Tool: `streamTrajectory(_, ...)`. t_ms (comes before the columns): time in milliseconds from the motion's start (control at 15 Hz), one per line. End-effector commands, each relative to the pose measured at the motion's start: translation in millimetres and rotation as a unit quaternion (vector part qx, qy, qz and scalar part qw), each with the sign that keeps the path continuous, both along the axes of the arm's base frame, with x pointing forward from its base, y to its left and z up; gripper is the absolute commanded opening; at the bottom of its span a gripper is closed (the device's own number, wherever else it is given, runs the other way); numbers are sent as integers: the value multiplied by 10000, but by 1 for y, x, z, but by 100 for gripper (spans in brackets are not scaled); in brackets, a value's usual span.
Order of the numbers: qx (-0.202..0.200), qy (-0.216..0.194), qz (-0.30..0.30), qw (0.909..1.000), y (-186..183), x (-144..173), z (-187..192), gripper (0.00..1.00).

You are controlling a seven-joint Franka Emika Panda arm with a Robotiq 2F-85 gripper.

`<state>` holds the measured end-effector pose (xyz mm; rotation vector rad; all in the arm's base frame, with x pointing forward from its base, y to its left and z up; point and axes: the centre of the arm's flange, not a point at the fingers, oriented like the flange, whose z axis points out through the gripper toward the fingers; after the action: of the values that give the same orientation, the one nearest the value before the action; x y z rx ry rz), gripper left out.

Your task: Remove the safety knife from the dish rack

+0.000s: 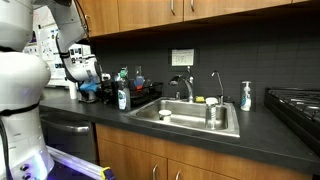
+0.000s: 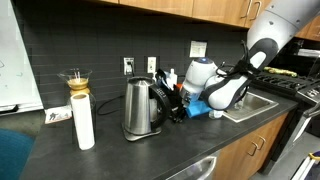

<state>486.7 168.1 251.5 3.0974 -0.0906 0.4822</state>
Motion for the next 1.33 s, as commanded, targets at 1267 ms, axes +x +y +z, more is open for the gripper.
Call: streamTrajectory(1267,289,442,-96,9986,71,-70,19,7)
